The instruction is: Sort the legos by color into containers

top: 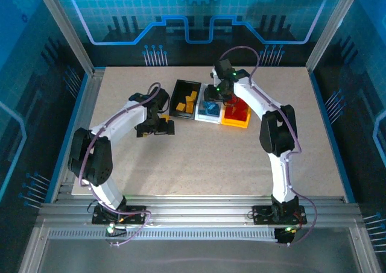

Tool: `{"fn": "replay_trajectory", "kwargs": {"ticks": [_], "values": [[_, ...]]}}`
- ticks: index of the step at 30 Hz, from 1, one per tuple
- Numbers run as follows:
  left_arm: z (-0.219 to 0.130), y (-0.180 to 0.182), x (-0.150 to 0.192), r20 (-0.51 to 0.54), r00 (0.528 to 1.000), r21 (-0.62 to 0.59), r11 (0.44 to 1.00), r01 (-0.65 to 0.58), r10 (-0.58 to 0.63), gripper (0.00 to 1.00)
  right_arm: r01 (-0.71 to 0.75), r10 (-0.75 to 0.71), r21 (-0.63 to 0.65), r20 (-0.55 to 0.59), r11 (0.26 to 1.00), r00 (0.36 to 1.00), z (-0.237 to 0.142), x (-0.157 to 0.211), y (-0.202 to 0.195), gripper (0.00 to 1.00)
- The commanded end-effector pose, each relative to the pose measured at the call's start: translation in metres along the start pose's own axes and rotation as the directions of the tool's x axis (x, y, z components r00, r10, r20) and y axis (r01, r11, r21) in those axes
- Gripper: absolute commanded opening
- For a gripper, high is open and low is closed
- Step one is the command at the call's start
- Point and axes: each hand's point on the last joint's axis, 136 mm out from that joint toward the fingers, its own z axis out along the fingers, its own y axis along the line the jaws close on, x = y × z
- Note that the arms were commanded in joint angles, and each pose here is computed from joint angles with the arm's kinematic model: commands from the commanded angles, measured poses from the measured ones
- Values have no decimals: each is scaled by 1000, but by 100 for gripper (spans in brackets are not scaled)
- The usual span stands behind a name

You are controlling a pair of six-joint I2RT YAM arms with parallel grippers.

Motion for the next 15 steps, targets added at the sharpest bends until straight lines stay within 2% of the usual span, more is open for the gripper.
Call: {"fn": "replay_trajectory", "kwargs": {"ticks": [1, 4, 9, 15], "values": [[11, 14, -19, 46, 999, -25, 999, 23, -22, 99, -13, 13, -13, 10, 1000, 1000, -25, 0, 4, 50], [23, 15, -31, 52, 998, -22, 999, 30, -29, 98, 3, -3, -10, 7, 1000, 1000, -36, 14, 5, 51], [47, 14, -53, 37, 998, -20, 999, 51, -50, 90, -2, 2, -13, 4, 1000, 1000, -62, 49, 1, 50], [70, 12, -76, 28, 996, -3, 996, 84, -84, 85, -20, 20, -30, 16, 999, 1000, -91, 78, 0, 49]]}}
